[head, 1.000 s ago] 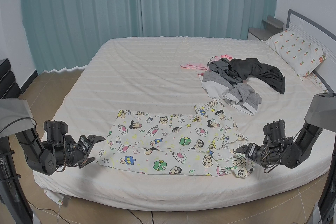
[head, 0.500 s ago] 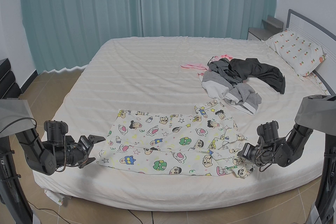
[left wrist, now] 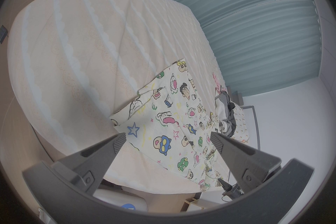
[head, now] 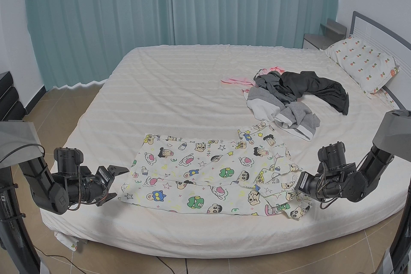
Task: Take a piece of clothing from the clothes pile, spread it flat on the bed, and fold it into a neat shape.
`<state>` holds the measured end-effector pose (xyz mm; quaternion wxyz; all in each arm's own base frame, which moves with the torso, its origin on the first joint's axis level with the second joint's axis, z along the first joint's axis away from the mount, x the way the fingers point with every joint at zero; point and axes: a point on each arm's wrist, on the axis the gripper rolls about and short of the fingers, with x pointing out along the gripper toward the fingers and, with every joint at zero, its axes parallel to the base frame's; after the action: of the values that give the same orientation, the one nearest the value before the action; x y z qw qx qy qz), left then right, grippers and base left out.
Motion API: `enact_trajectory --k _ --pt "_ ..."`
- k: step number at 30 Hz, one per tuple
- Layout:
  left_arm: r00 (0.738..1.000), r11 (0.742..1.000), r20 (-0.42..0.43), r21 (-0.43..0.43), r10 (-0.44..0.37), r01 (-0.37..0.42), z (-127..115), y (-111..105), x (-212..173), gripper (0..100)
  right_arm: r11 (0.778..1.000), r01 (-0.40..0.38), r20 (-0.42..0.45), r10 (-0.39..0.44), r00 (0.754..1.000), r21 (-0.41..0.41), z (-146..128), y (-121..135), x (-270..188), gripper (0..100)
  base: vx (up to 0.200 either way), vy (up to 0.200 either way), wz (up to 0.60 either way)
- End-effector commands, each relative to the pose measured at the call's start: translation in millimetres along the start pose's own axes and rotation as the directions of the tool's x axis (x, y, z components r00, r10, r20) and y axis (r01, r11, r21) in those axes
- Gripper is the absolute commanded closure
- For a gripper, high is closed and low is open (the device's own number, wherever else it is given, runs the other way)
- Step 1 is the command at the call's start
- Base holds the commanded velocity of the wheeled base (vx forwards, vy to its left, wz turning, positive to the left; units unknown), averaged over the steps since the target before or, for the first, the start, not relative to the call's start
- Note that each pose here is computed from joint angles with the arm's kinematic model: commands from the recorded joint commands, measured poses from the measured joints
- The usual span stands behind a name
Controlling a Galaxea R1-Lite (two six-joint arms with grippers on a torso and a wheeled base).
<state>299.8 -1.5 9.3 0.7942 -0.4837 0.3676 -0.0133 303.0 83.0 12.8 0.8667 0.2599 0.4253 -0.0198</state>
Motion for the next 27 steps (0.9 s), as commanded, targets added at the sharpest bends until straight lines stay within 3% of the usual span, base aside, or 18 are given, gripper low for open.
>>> enact_trajectory --k 1,15,27 --pt "1.0 1.0 0.0 -0.001 0.001 -0.001 0 0 0 0 0.998 -0.067 0.042 0.068 0.997 -0.019 9 22 -21 100 0.0 0.0 0.0" --pt "1.0 1.0 -0.001 -0.001 0.0 0.0 0 0 0 0 1.0 -0.028 -0.019 0.027 0.999 -0.001 28 44 -54 100 0.0 0.0 0.0" --pt "1.0 1.0 0.0 -0.001 0.001 -0.001 0 0 0 0 0.998 0.053 -0.144 -0.048 0.988 0.027 25 62 -62 100 0.0 0.0 0.0"
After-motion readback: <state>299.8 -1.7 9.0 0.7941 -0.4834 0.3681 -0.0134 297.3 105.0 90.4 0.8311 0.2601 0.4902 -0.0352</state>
